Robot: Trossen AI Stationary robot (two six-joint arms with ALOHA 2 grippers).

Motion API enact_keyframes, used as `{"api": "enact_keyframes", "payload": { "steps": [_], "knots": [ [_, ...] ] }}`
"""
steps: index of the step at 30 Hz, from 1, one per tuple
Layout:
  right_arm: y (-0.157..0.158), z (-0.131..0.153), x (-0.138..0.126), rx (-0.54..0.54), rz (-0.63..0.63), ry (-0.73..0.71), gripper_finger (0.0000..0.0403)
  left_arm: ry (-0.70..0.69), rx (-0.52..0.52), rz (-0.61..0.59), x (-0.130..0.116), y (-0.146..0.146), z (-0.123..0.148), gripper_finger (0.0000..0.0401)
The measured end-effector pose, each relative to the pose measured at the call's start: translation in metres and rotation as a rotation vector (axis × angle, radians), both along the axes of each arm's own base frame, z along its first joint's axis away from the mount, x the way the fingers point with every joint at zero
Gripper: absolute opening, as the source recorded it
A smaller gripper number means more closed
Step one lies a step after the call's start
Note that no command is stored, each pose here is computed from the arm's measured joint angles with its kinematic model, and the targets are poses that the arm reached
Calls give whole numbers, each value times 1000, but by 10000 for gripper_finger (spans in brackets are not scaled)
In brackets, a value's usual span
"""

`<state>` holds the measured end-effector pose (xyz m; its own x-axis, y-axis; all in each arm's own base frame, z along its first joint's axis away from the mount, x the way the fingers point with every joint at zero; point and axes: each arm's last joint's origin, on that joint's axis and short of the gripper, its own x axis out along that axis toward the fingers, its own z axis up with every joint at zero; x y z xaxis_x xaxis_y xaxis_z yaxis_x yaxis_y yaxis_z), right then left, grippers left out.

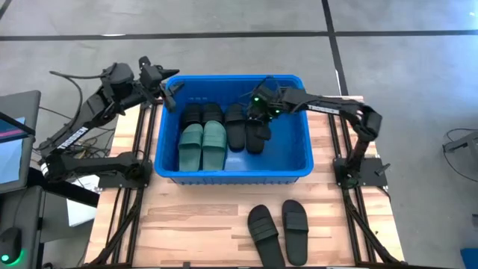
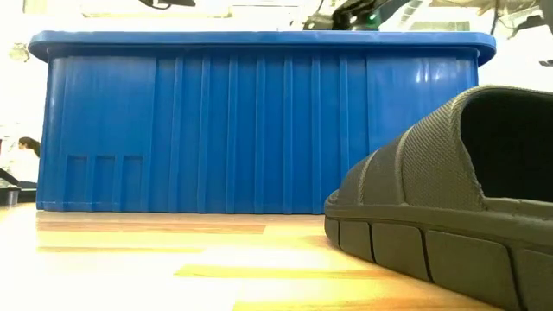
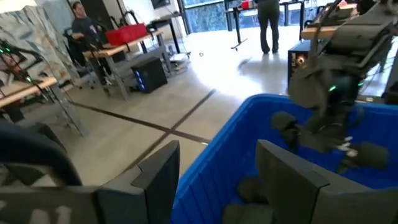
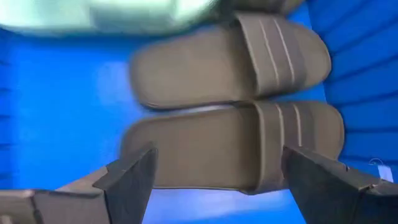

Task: Pick and place slides into bin
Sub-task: Adjust the black slide in the blue bin

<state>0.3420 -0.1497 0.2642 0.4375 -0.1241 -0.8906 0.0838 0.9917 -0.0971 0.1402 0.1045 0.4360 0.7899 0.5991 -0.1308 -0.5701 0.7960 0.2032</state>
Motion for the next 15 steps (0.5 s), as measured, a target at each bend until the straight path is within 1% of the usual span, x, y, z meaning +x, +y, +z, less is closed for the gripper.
{"api": "enact_keyframes", "payload": {
  "steps": [4,7,12,15],
  "knots": [
    [-10,-13,13,-41,-31,50,322,18,-28,-5,0,0,-3,199],
    [-16,-26,19,-46,-48,90,319,30,-36,-5,0,0,-4,199],
    [-24,-41,25,-45,-66,131,303,32,-42,-4,0,0,-5,199],
    [-29,-49,26,-90,-95,167,291,32,-42,-4,0,0,-5,199]
  ]
}}
